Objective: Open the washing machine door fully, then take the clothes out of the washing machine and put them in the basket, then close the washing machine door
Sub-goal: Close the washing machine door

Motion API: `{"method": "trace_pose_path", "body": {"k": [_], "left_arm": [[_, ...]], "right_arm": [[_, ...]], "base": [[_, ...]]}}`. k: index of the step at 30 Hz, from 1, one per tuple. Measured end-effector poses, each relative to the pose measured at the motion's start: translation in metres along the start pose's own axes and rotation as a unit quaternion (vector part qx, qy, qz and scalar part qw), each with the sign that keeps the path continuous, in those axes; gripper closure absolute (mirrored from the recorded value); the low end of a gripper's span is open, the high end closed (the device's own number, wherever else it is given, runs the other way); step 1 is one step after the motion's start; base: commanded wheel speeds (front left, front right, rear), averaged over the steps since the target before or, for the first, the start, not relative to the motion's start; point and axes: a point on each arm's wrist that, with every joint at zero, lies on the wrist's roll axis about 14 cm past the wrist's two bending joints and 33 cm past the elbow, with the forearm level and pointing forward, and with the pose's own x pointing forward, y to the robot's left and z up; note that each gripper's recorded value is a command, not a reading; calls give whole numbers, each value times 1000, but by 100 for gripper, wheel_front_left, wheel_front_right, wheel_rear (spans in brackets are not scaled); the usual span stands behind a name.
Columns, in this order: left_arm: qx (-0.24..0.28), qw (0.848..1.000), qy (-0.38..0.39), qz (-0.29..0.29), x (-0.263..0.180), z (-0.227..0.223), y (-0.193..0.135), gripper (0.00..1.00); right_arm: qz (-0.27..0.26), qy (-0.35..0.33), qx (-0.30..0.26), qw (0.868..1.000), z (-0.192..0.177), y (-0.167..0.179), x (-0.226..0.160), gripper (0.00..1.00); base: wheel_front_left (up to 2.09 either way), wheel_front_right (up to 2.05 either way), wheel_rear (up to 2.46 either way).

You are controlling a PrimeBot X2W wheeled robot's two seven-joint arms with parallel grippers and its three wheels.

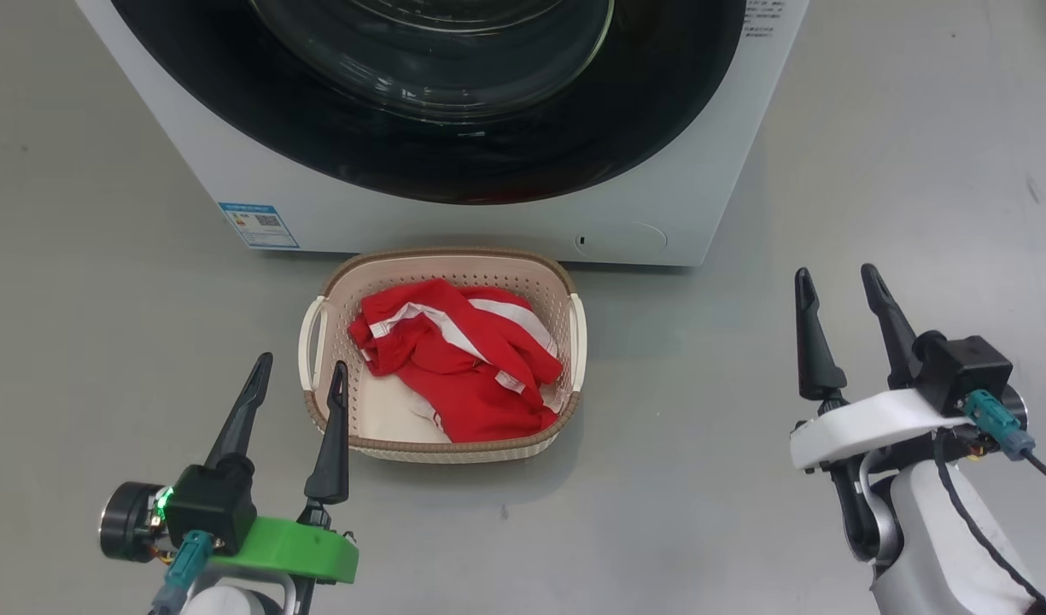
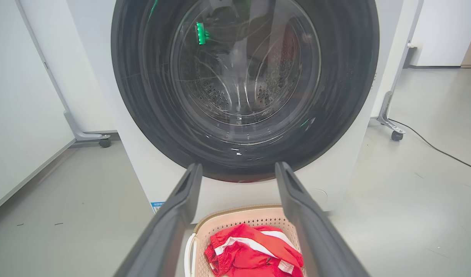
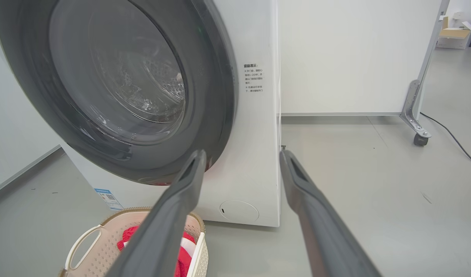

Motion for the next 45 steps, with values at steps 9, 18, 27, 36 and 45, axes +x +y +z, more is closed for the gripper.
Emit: {"method": "trace_pose_path", "body": {"k": [9,18,27,36,45], "left_arm": [[-4,1000,2,-21,-10,0,-12,0],[-6,999,8,-37,-17,-4,-21,0],[-7,999,18,-41,-29,-10,-22,0],[-8,999,19,-41,-33,-10,-21,0],[-9,999,17,-44,-34,-9,-22,0]], "right_arm": [[-31,3,-21,999,0,-6,-44,0],[-52,-7,-28,998,7,-8,-74,0],[-63,-14,-27,998,10,-7,-91,0],[-66,-24,-30,997,17,-6,-94,0],[-68,-21,-28,997,15,-4,-101,0]], "base": [[0,0,0],[0,0,0],[0,0,0],[0,0,0],[0,0,0]]}}
